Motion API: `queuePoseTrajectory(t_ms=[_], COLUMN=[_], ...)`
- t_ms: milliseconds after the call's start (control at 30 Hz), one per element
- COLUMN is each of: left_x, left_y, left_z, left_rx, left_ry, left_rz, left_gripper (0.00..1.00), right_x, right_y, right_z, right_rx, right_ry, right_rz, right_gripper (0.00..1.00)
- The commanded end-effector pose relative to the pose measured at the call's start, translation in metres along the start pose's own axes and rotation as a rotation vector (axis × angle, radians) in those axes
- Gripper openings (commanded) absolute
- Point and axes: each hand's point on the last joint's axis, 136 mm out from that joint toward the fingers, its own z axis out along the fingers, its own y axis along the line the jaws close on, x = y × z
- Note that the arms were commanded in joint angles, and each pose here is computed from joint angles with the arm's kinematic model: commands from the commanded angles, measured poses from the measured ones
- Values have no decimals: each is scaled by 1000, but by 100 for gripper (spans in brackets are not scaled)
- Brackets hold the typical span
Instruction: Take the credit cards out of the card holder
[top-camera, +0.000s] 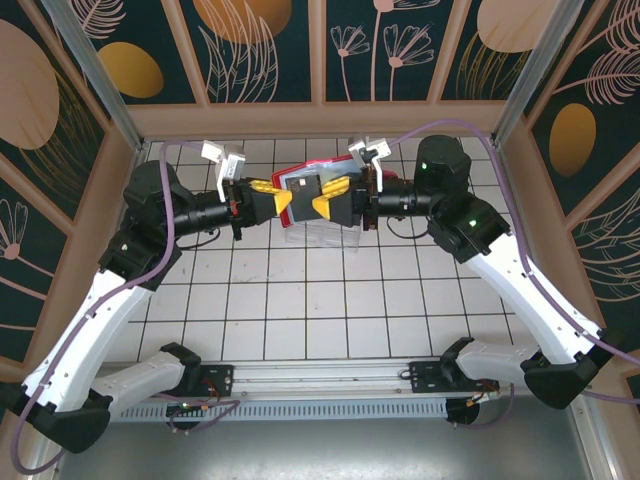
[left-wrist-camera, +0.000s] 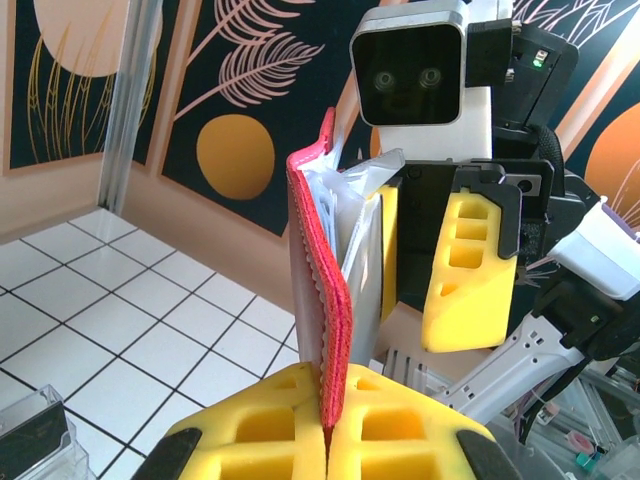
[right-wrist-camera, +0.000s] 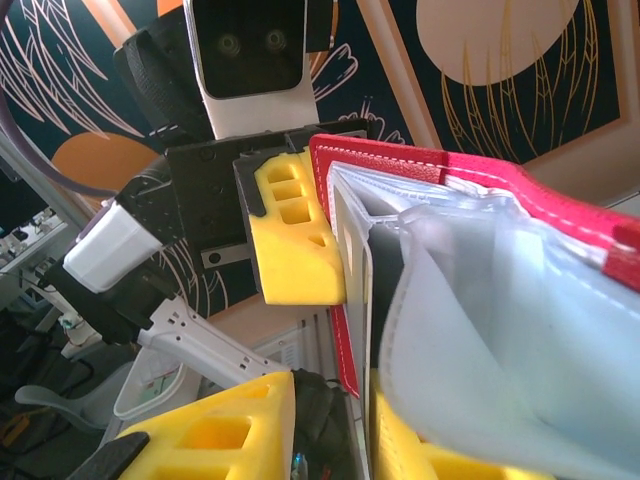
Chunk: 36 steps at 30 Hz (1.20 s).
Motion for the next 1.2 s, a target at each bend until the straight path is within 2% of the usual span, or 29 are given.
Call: queuePoseTrajectory(t_ms=[0, 267, 433, 733, 967, 1167], left_x=[-15, -14, -13, -13, -12, -13], left_y=[4, 7, 8, 11, 14, 16], left_z=[1, -1, -3, -4, -4, -2], left_rx=[-39, -67, -75, -99, -109, -115], left_ry=[-43, -49, -55, -59, -55, -52], left_rz=[38, 39, 38, 36, 33, 32], left_gripper=[0, 0, 1, 1, 1, 1], right_x=[4, 3, 4, 3, 1, 3], right_y=[32, 39, 32, 36, 33, 35], right_z=[3, -3, -8, -16, -23, -25], right_rx=[-129, -135, -93, -85, -58, -67], right_ry=[29, 13, -3, -19, -35, -32], right_rz=[-37, -53, -52, -61, -64, -64], right_gripper=[20, 16, 10, 7, 12, 9])
